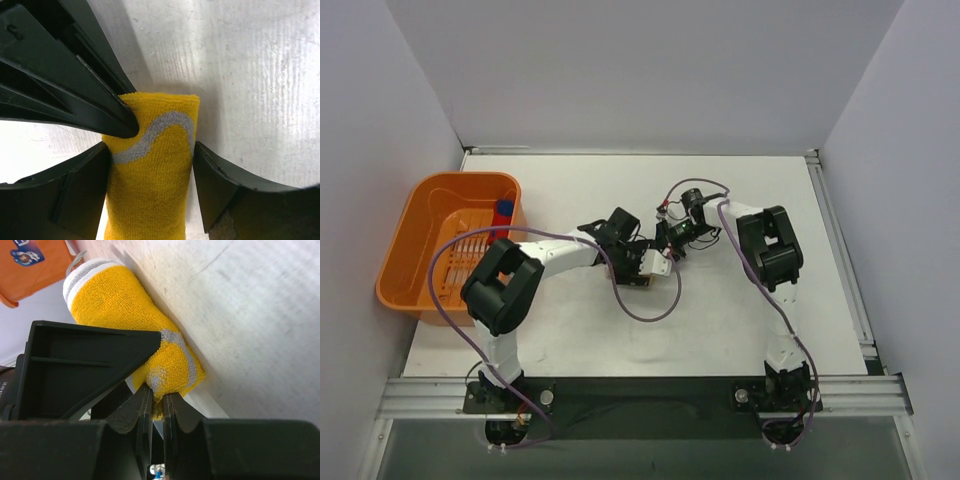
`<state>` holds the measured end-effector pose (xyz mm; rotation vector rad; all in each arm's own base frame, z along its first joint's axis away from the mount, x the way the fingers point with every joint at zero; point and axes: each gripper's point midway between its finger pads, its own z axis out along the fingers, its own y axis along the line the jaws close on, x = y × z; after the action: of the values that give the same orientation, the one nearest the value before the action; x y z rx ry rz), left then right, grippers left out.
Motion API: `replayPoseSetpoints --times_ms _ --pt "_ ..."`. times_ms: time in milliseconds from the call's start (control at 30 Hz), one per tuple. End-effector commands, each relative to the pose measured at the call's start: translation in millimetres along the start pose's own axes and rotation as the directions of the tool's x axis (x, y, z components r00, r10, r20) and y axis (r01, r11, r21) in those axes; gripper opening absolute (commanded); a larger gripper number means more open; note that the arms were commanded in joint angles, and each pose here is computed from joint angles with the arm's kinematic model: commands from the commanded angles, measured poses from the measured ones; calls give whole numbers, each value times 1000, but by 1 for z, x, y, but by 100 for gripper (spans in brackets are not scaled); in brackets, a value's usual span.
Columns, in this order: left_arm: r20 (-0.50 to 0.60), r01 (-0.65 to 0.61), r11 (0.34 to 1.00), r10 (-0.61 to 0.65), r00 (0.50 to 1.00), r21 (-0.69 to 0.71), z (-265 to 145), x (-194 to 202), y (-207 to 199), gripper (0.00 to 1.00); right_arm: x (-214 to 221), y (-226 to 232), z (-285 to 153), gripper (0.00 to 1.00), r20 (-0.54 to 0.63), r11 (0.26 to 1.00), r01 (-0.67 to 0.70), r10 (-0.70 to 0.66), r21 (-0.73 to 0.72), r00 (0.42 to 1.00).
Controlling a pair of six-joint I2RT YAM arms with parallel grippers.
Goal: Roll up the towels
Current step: Place the rolled towel into the container
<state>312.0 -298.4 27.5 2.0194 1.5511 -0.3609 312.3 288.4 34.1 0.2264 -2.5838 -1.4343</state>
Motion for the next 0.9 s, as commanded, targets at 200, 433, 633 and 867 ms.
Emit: replayPoseSetpoints --times_ms 200,433,633,867 --pt "-98 117 969 -98 990 218 6 20 -40 63 -31 -7 -11 0 46 1000 -8 8 -11 999" --pt "-156 240 939 -206 966 247 8 26 -52 31 -29 -10 -8 10 38 1000 -14 15 -13 999" --pt "-122 491 840 -476 871 231 -12 1 -24 7 -46 3 -67 82 156 999 52 -51 -4 986" --pt "73 723 683 -730 679 103 -91 -36 64 0 -34 1 -133 100 259 994 86 -101 71 961"
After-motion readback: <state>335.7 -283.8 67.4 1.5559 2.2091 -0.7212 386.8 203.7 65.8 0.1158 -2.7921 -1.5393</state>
